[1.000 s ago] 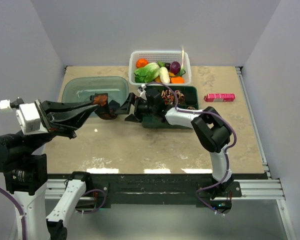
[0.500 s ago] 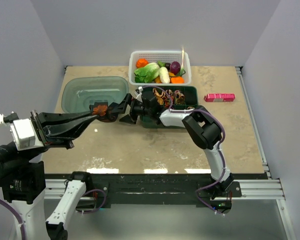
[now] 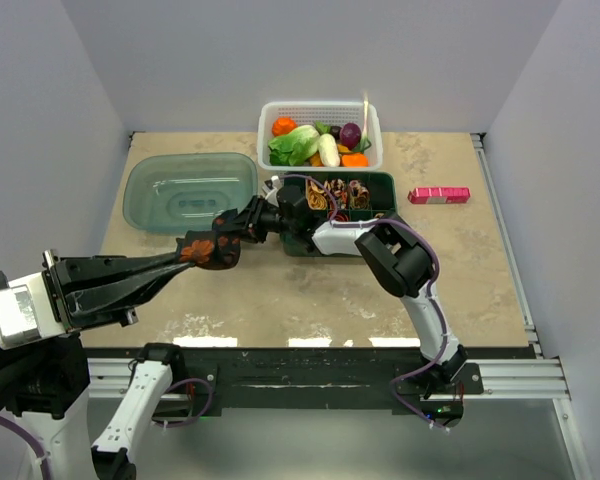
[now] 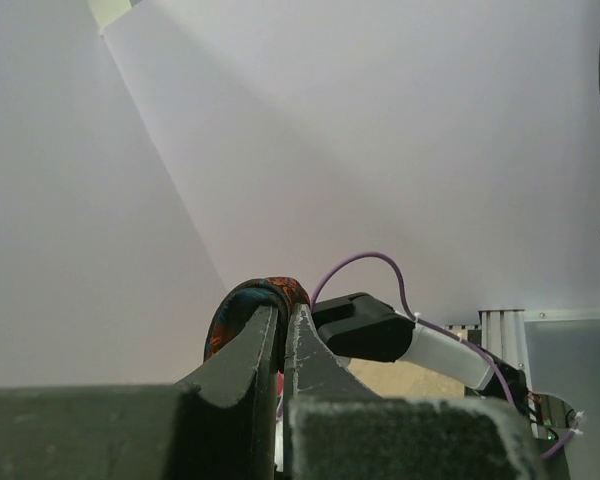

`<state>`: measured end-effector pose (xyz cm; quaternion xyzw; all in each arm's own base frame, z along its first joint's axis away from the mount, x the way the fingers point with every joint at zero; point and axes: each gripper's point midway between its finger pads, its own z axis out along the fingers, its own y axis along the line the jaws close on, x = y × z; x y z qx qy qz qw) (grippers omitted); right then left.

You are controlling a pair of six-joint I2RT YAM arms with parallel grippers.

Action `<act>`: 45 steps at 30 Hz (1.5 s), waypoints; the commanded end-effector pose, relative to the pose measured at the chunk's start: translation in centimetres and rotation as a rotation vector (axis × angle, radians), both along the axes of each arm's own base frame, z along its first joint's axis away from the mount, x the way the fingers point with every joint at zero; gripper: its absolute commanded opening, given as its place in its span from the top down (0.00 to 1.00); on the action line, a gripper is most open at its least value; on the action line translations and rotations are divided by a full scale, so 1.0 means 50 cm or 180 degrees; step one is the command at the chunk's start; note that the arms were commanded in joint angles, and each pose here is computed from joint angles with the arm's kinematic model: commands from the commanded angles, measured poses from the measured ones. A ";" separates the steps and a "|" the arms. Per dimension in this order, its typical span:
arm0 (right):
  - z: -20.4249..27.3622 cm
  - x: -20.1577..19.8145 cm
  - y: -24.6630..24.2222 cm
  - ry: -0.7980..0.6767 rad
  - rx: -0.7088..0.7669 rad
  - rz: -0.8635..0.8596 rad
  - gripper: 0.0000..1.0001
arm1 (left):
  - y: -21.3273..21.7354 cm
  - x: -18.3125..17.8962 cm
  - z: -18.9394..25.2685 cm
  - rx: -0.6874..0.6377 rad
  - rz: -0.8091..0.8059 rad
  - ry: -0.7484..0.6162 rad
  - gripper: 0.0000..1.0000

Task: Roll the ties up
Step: Place the tie at the center of the board.

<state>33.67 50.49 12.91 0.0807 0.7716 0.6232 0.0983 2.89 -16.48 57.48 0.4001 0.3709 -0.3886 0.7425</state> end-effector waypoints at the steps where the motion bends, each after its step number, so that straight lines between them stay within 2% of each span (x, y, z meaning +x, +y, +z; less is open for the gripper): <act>1: 0.079 0.003 0.016 -0.0165 0.0311 0.0051 0.78 | -0.004 -0.042 0.012 0.0015 -0.0151 -0.0115 1.00; 5: 0.093 0.013 0.009 -0.0296 0.0228 0.0009 0.92 | -0.004 -0.044 0.014 0.0008 -0.0152 -0.0130 1.00; 9: 0.110 0.065 -0.035 -0.0555 0.0087 -0.0213 1.00 | -0.004 -0.030 0.011 -0.0005 -0.0130 -0.0088 1.00; 16: 0.182 0.160 -0.174 -0.1026 -0.0174 -0.0681 1.00 | 0.000 0.031 -0.015 -0.0093 -0.0005 0.0042 1.00; 20: 0.231 0.198 -0.266 -0.1238 -0.0341 -0.0947 1.00 | -0.001 0.108 -0.056 -0.0199 -0.0007 0.0257 1.00; 21: 0.271 0.194 -0.286 -0.1400 -0.0346 -0.0988 1.00 | -0.003 0.130 -0.065 -0.0220 -0.0025 0.0346 1.00; 24: 0.275 0.205 -0.357 -0.1483 -0.0621 -0.1161 1.00 | -0.007 0.190 -0.100 -0.0322 -0.0108 0.0586 1.00; 25: 0.300 0.193 -0.384 -0.1523 -0.0680 -0.1226 1.00 | -0.008 0.209 -0.112 -0.0347 -0.0121 0.0677 1.00; 27: 0.286 0.199 -0.449 -0.1547 -0.0894 -0.1436 1.00 | -0.013 0.250 -0.144 -0.0403 -0.0209 0.0868 1.00; 28: 0.318 0.182 -0.477 -0.1628 -0.0899 -0.1529 1.00 | -0.015 0.263 -0.156 -0.0423 -0.0256 0.0949 1.00; 31: 0.292 0.162 -0.560 -0.1616 -0.1228 -0.1763 1.00 | -0.024 0.299 -0.196 -0.0496 -0.0410 0.1126 1.00; 32: 0.322 0.147 -0.592 -0.1704 -0.1252 -0.1899 1.00 | -0.032 0.309 -0.215 -0.0484 -0.0455 0.1192 1.00; 34: 0.292 0.126 -0.637 -0.1648 -0.1445 -0.2025 1.00 | -0.050 0.340 -0.244 -0.0455 -0.0473 0.1357 1.00; 35: 0.320 0.108 -0.667 -0.1735 -0.1435 -0.2147 1.00 | -0.072 0.349 -0.268 -0.0349 -0.0497 0.1437 1.00; 41: 0.232 0.044 -0.793 -0.1503 -0.2043 -0.2416 1.00 | -0.134 0.396 -0.363 -0.0104 -0.0515 0.1814 1.00; 45: 0.191 0.004 -0.842 -0.1391 -0.2157 -0.2527 1.00 | -0.148 0.422 -0.435 0.0016 -0.0391 0.2093 1.00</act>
